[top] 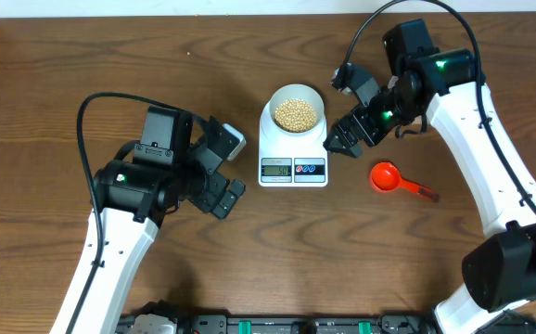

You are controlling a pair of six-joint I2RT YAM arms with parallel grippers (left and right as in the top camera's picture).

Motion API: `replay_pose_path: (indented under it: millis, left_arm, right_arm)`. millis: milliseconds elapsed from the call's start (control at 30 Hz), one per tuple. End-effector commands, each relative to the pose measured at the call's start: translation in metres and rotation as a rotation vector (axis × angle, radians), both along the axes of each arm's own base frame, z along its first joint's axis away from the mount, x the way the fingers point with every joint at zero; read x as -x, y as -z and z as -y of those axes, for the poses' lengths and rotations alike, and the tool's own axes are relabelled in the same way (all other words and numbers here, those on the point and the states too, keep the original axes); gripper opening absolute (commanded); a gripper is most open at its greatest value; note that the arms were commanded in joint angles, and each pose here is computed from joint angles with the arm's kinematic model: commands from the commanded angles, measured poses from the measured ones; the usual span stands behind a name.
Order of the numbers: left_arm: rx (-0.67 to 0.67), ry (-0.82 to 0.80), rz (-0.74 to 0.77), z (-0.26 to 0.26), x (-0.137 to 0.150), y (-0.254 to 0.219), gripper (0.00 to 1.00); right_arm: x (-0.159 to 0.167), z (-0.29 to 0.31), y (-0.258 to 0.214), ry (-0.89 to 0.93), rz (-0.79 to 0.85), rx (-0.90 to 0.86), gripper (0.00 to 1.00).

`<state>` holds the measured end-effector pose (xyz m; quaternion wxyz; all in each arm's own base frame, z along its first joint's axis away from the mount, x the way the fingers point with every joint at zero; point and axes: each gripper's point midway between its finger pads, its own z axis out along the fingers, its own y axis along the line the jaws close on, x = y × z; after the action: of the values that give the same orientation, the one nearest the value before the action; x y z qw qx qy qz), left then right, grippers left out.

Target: Scoop item into bowl and weigh 50g on scale

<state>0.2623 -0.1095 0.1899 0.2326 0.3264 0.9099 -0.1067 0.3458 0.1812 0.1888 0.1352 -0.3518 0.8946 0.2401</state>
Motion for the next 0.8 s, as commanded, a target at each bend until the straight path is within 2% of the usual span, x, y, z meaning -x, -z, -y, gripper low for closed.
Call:
replay_pose_path:
  millis: [0,433,533,667,767]
  left_arm:
    - [-0.01,0.014,0.002,0.0,0.0,0.001,0.98]
    - [-0.01,0.014,0.002,0.0,0.0,0.001,0.98]
    - [-0.011,0.014,0.002,0.0,0.0,0.001,0.98]
    - [-0.01,0.014,0.002,0.0,0.0,0.001,0.98]
    - [-0.01,0.014,0.002,0.0,0.0,0.001,0.98]
  right_arm:
    - [0.0,-0.006,-0.008,0.001,0.006,-0.025,0.99]
    - [0.003,-0.006,-0.007,-0.004,-0.004,-0.023,0.99]
    - [0.005,-0.007,-0.012,-0.073,0.061,-0.003,0.99]
    - [0.005,-0.009,-0.031,-0.207,0.245,0.056,0.99]
    - [0.004,-0.011,-0.05,-0.241,0.368,0.063,0.99]
